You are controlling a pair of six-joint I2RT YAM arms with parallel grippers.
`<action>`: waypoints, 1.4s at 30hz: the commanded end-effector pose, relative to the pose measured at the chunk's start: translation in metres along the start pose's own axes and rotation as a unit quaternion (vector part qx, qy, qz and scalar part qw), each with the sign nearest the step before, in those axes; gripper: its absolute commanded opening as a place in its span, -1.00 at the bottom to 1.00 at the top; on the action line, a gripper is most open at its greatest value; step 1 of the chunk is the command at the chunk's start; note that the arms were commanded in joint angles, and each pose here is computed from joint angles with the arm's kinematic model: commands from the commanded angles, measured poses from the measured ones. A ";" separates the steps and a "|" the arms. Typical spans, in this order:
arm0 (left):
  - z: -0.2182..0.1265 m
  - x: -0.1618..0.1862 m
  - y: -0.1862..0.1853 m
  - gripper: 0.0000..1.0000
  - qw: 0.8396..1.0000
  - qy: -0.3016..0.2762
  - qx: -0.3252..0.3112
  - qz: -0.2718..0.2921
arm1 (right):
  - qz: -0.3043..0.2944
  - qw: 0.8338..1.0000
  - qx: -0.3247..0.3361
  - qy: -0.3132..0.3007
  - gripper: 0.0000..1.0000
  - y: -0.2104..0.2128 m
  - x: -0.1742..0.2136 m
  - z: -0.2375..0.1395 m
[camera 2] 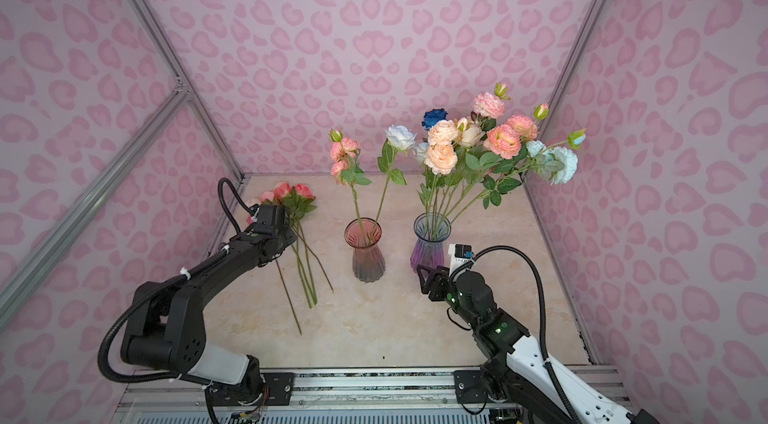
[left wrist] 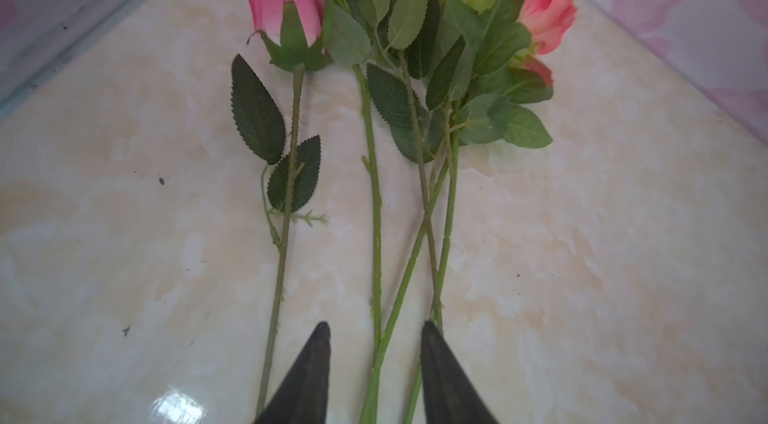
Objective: Arrange the flowers into the vase
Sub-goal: 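Move the left gripper back to the bunch and close on a pink rose stem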
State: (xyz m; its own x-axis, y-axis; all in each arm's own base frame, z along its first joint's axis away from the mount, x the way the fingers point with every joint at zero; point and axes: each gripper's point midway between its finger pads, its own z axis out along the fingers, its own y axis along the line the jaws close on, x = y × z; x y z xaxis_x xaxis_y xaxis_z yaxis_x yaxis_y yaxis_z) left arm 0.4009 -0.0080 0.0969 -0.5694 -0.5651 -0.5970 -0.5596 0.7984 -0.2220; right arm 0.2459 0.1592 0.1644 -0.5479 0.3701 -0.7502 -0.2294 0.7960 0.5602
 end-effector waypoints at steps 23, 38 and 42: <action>0.076 0.018 0.061 -0.47 0.984 0.125 -0.117 -0.041 | -0.020 1.000 -0.003 -0.020 0.42 0.003 -0.010 -0.004; 0.026 -0.001 0.068 -0.94 0.990 0.074 -0.120 0.008 | -0.019 0.999 -0.009 -0.033 0.41 0.010 -0.025 -0.019; -0.027 -0.027 0.068 -0.94 0.992 0.013 -0.122 0.031 | -0.012 0.999 -0.008 -0.034 0.42 0.012 -0.027 -0.019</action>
State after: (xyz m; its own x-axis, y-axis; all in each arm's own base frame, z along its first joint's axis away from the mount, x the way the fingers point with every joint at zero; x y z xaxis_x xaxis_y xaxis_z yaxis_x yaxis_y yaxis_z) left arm 0.3792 0.0460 0.0961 -0.6152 -0.5806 -0.5334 -0.6522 0.7548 -0.0695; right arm 0.2430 0.1488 0.1984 -0.4752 0.3797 -0.7937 -0.2631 0.7995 0.5400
